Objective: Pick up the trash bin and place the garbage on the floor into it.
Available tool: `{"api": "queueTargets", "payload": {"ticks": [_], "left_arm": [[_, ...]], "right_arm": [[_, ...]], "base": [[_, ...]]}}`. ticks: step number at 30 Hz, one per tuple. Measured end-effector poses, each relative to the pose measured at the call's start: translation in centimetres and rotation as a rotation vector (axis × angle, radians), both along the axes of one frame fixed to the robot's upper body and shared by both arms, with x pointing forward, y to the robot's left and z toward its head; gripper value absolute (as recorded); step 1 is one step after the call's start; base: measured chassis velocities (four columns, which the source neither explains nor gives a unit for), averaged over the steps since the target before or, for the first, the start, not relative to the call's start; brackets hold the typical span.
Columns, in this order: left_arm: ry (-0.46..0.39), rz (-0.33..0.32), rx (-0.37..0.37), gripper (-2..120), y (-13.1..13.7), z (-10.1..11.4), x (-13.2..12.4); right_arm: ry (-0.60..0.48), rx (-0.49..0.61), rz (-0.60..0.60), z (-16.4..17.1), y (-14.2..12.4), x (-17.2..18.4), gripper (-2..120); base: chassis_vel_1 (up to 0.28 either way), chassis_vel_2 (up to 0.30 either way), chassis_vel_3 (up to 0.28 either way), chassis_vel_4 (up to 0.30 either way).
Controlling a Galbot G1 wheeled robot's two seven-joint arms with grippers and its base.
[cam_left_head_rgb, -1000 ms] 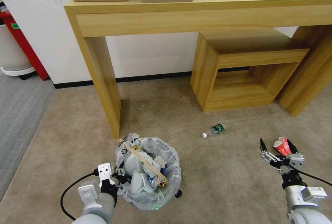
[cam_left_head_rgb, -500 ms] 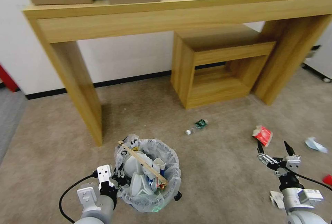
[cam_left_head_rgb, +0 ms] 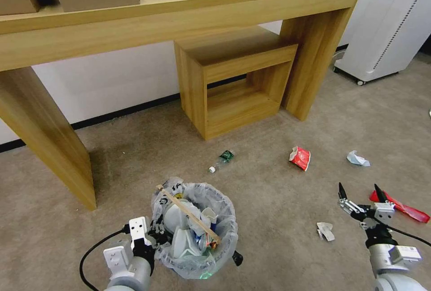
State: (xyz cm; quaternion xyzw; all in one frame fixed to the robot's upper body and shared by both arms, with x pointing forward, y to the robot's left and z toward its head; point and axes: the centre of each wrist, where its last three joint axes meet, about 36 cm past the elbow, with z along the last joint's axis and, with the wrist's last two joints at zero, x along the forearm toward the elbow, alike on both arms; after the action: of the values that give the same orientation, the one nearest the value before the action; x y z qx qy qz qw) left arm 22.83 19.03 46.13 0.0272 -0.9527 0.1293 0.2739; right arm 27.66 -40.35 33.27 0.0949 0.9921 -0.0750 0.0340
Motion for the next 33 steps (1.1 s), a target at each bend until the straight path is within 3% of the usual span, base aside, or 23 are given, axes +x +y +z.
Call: {"api": "queueTargets", "payload": {"ticks": [12, 22, 33], "left_arm": [[0.015, 0.008, -0.003, 0, 0.0, 0.0, 0.0], [0.021, 0.009, -0.003, 0, -0.2, 0.0, -0.4], [0.032, 0.006, -0.001, 0, -0.9, -0.3, -1.2]], "right_arm": [[-0.085, -0.031, -0.003, -1.1, 1.5, 1.0, 100], [-0.143, -0.039, 0.078, -1.1, 3.6, 1.4, 100], [-0.156, -0.036, 0.151, -2.3, 4.1, 1.9, 100]], "base": [[0.000, 0.000, 0.000, 0.000], [0.000, 0.000, 0.000, 0.000], [0.000, 0.000, 0.000, 0.000]]}}
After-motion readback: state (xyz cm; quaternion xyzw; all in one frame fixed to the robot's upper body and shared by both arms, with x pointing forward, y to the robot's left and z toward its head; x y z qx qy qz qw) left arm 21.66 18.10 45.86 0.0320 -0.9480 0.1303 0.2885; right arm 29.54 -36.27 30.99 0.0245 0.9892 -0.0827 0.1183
